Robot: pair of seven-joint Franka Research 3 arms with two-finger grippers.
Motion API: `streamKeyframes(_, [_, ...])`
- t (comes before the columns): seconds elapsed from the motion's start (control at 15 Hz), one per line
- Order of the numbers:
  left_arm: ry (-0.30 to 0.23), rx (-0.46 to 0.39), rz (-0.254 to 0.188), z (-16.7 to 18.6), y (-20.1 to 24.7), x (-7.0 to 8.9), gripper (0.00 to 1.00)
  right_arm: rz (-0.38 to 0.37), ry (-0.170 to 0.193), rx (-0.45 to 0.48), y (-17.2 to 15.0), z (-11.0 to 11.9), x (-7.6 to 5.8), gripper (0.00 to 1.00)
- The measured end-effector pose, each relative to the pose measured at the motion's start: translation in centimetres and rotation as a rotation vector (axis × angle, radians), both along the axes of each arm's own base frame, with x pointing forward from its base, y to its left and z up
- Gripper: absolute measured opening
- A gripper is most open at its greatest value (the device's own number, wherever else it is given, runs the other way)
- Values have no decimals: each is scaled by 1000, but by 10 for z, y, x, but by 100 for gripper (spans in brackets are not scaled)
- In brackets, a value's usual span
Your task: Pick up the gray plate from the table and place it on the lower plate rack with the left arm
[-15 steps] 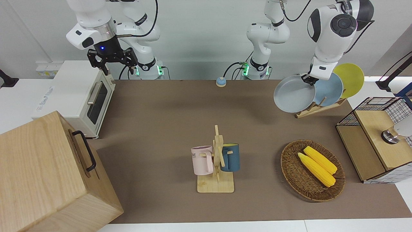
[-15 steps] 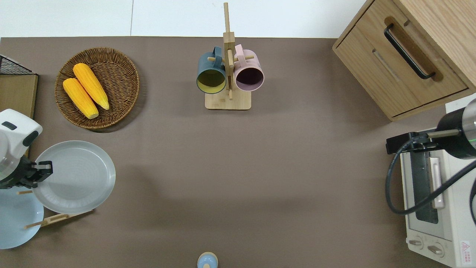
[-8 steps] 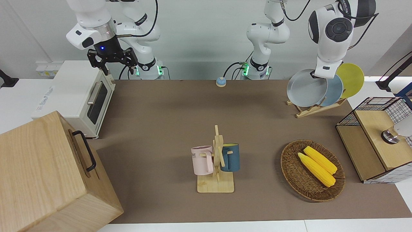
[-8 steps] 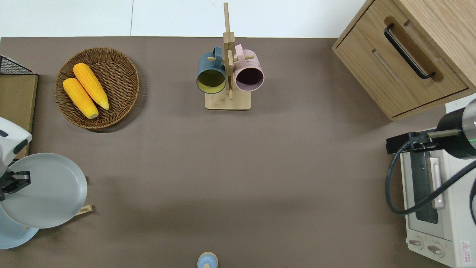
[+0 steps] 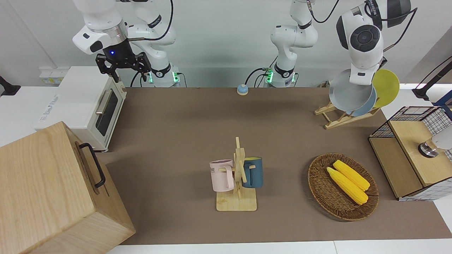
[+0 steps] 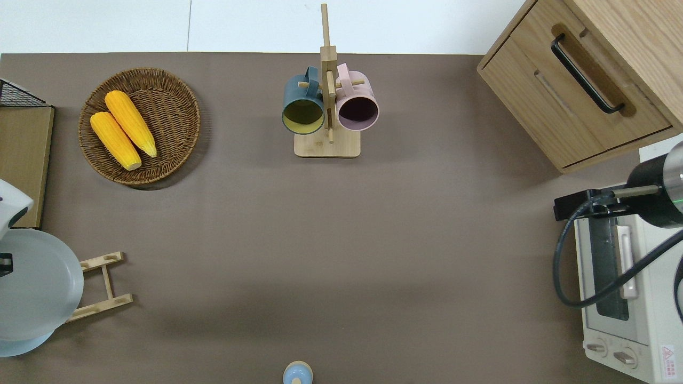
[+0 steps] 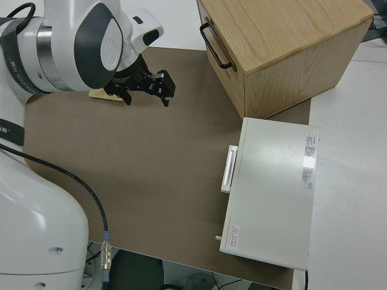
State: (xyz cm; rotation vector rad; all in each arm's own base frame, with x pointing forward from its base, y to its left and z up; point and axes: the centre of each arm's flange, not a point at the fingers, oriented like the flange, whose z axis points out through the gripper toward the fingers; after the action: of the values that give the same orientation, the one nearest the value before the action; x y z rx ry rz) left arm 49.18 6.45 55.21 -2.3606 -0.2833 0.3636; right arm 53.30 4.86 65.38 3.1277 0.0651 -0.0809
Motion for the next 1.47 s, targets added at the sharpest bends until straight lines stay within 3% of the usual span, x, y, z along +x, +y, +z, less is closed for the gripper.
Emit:
streamKeyframes(0.47, [50,119,8,-45,-9,0,4,0,0,0,0,0,0,99])
streamKeyframes(1.47, [28,260,72,-126,-44,-6,4,0,0,0,0,0,0,99])
